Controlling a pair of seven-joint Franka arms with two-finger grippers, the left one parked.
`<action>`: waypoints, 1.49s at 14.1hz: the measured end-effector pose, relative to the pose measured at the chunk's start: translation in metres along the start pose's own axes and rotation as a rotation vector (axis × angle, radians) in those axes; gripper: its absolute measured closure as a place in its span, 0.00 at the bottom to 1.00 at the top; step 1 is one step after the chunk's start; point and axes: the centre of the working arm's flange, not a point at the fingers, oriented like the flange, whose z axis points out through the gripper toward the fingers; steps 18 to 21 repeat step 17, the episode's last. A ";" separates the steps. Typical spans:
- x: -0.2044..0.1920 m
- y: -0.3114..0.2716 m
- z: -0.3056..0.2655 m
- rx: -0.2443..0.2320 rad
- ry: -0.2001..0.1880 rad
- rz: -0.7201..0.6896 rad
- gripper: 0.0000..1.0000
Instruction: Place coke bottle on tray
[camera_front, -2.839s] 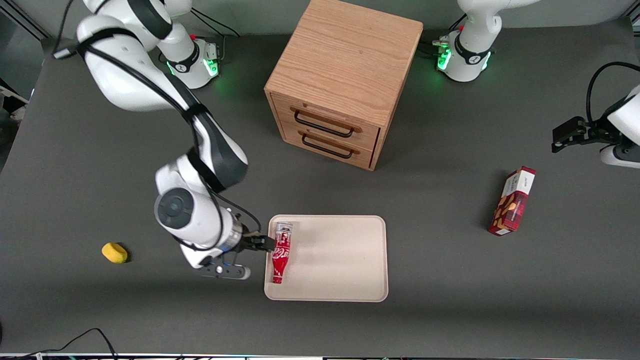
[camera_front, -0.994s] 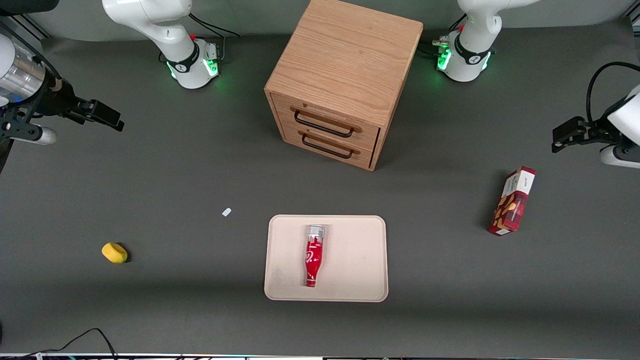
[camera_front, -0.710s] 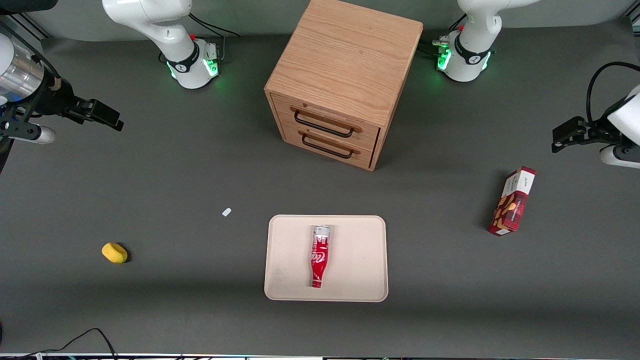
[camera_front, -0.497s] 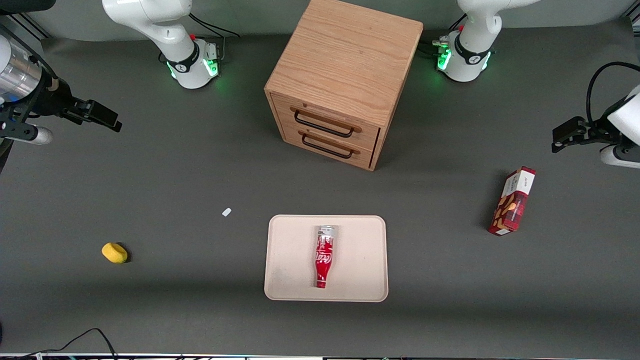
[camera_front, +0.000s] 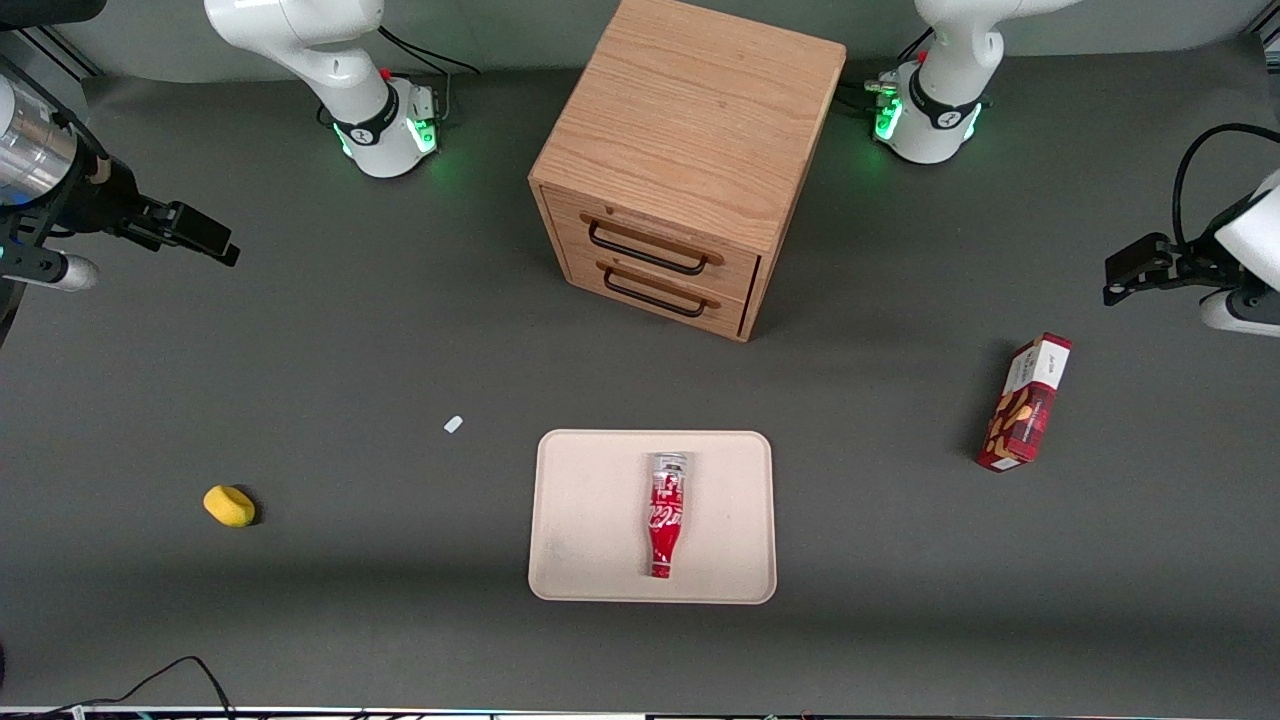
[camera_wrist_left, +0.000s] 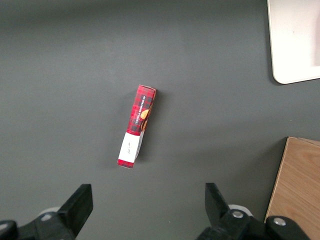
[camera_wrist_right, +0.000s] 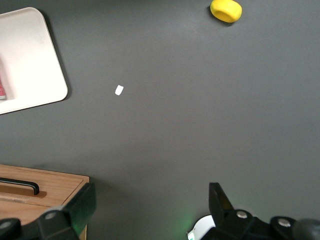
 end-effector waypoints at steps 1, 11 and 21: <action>0.000 0.000 0.000 0.000 0.000 0.000 0.00; 0.000 0.000 -0.001 0.001 0.002 0.000 0.00; 0.016 -0.016 -0.005 -0.010 -0.016 0.017 0.00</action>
